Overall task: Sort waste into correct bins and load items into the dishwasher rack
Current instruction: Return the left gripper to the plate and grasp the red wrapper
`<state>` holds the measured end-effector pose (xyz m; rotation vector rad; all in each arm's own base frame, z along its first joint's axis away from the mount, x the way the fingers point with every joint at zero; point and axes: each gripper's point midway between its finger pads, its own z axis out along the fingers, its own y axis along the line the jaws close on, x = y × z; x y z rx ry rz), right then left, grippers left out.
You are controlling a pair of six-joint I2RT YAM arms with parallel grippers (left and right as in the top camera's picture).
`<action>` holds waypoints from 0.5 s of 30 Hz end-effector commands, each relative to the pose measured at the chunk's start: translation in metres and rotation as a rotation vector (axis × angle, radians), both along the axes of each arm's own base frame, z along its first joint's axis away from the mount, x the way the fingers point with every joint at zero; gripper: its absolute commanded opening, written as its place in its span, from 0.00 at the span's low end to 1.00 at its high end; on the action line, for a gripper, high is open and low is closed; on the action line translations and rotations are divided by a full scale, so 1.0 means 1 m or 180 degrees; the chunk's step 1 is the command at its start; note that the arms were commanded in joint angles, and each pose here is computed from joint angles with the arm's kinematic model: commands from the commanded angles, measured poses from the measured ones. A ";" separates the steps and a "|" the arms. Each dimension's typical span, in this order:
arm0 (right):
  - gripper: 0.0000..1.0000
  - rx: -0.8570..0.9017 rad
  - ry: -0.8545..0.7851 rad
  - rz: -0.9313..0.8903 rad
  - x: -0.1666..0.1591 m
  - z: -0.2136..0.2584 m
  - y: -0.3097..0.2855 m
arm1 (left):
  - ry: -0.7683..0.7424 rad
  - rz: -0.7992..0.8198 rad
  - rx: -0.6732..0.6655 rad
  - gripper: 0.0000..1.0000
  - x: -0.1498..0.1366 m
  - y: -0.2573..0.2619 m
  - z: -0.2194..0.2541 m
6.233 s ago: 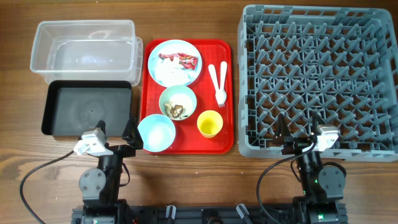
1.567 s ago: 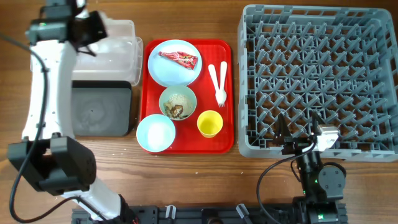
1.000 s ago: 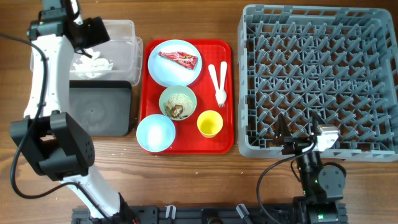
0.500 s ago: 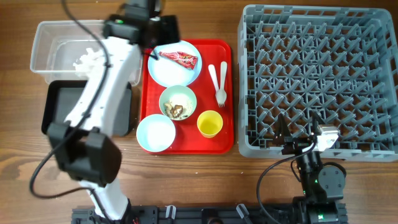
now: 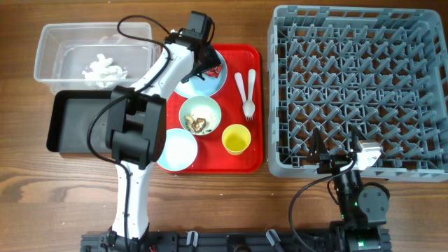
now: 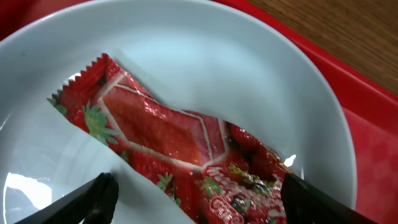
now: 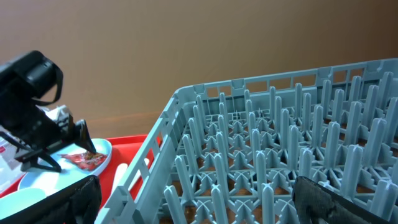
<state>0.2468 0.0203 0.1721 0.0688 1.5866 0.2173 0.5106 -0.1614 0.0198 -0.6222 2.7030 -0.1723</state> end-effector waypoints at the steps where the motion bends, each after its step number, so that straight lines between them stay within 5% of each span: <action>1: 1.00 0.0030 -0.0016 0.0032 0.000 0.001 0.002 | 0.0017 0.0121 -0.0020 0.84 0.002 -0.002 -0.012; 8: 1.00 0.0029 -0.0017 0.0033 0.000 0.001 0.002 | -0.0028 0.0111 -0.0029 0.78 0.006 -0.003 -0.011; 15: 1.00 0.0029 -0.0017 0.0033 0.000 0.001 0.002 | 0.0032 0.0110 -0.0005 0.55 0.000 -0.001 -0.018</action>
